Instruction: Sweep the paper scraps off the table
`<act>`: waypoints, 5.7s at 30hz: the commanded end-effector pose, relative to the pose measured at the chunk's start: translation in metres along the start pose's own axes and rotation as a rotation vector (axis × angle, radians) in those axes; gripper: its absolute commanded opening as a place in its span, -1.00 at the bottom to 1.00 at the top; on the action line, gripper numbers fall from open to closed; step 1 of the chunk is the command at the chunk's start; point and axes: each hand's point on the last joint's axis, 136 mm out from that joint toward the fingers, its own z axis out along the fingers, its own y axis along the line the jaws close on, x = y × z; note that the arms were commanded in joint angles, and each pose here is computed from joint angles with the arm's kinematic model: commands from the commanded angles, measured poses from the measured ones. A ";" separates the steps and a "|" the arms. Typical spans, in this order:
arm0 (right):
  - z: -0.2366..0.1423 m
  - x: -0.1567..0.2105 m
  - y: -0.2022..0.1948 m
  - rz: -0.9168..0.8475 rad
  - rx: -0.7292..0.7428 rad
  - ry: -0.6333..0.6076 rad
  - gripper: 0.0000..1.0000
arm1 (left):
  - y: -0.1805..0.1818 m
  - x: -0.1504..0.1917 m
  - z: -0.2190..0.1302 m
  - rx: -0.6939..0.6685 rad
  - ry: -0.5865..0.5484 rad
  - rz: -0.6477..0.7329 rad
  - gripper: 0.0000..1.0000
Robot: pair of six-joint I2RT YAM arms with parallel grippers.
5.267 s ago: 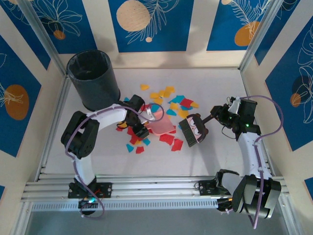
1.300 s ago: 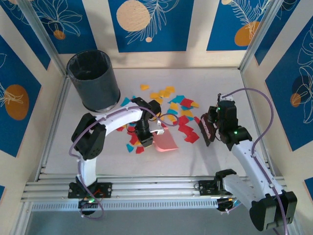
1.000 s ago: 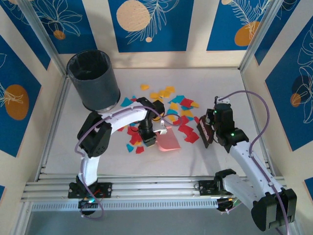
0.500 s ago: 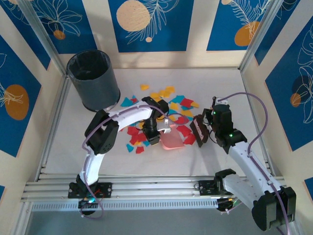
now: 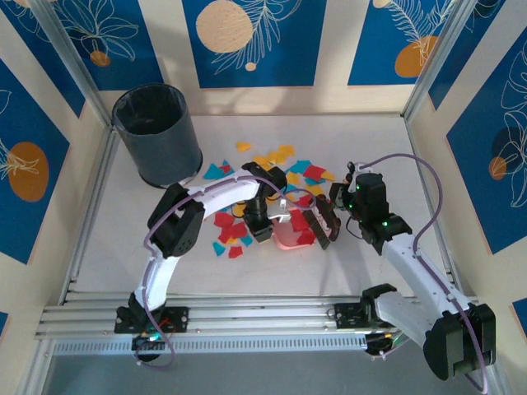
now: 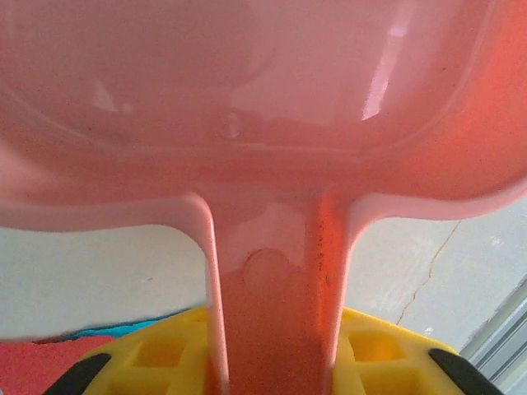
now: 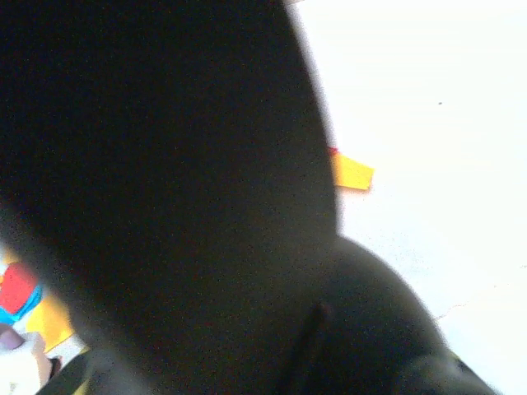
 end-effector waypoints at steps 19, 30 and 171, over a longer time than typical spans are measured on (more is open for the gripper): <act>-0.037 -0.067 -0.014 -0.039 0.102 -0.251 -1.00 | 0.018 0.039 -0.022 -0.015 -0.032 -0.118 -1.00; -0.030 -0.098 -0.043 -0.114 0.222 -0.372 -1.00 | 0.026 0.041 -0.025 -0.007 -0.027 -0.142 -1.00; -0.039 -0.065 0.010 -0.149 0.086 -0.249 -1.00 | 0.027 -0.009 -0.089 -0.044 -0.478 -0.115 -1.00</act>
